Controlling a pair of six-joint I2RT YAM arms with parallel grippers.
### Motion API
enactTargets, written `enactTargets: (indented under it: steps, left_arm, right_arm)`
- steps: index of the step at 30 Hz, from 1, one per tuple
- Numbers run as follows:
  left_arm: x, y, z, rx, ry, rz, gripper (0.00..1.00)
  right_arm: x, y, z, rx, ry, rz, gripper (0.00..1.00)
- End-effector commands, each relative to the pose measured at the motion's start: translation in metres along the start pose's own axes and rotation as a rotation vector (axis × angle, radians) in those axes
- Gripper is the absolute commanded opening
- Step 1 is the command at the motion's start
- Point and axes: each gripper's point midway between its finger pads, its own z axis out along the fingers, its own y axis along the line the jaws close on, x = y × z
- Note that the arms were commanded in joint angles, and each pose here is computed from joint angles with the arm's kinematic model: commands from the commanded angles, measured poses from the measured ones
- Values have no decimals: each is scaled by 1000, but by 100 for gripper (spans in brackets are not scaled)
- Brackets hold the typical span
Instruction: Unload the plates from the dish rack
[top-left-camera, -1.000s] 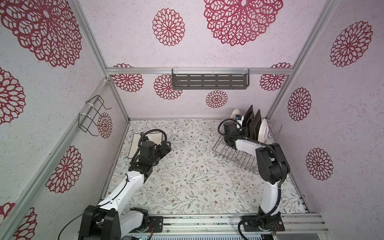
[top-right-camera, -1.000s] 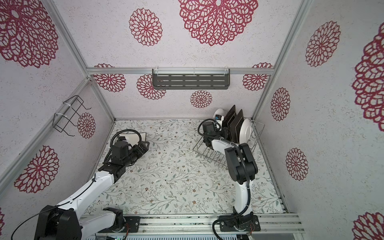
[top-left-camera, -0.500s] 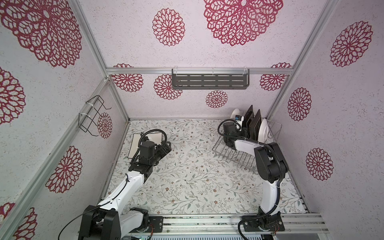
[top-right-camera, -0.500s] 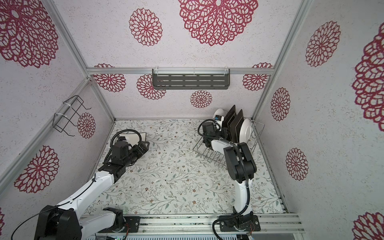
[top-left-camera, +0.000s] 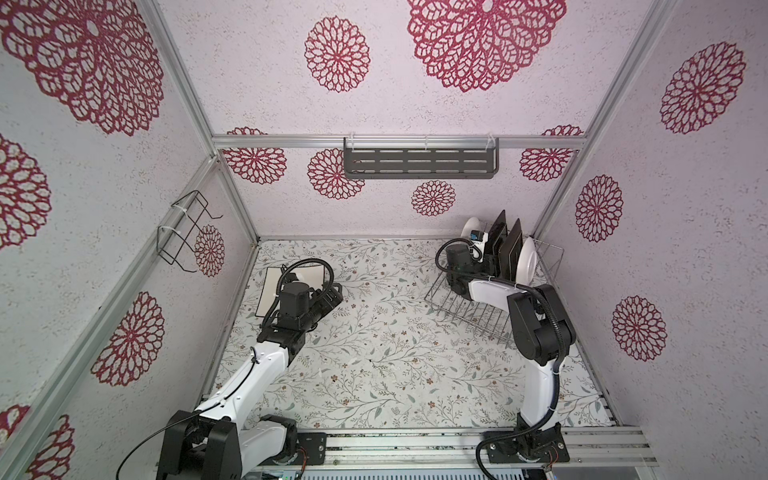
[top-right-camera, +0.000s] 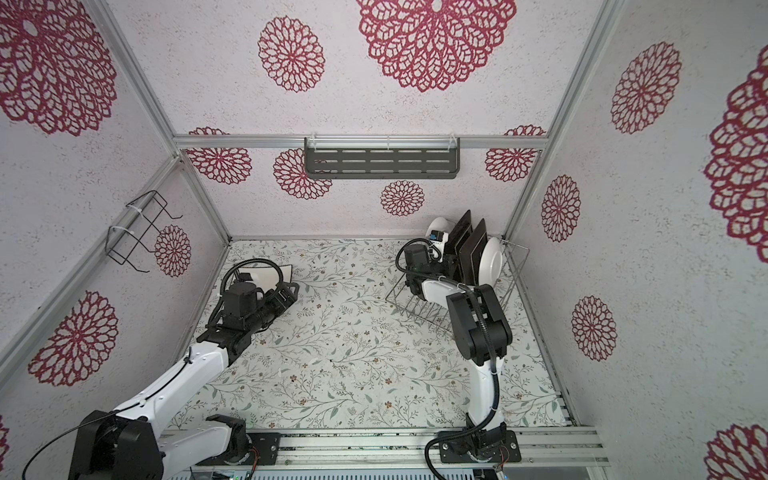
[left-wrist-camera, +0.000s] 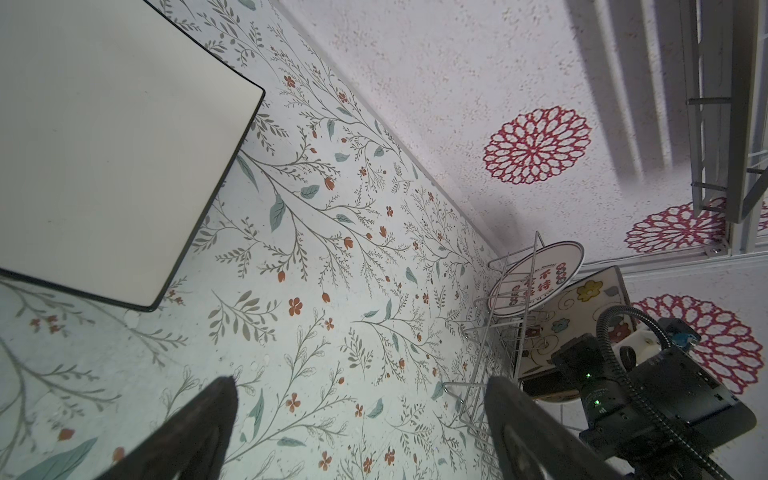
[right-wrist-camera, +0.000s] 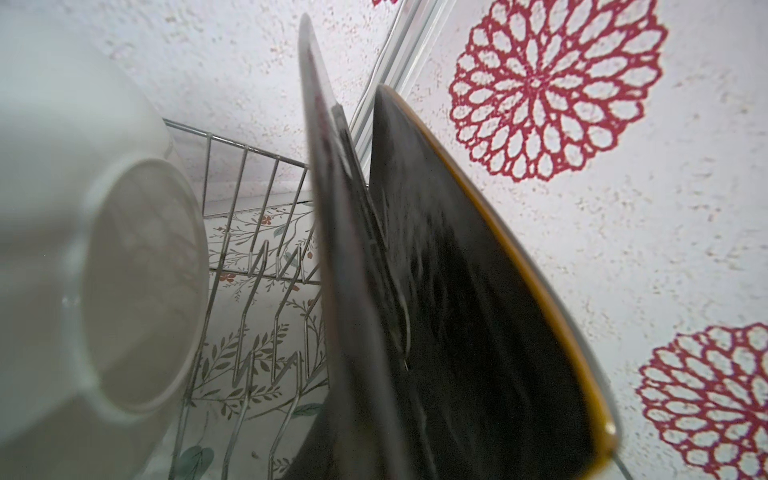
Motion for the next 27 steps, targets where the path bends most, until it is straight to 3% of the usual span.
enactTargets:
  steps: [1, 27]
  left_arm:
    - [-3, -8, -4, 17, -17, 21, 98]
    - [-3, -6, -7, 7, -22, 23, 98]
  right_arm:
    - [-7, -9, 2, 52, -14, 34, 23]
    - [-11, -12, 2, 78, -41, 27, 10]
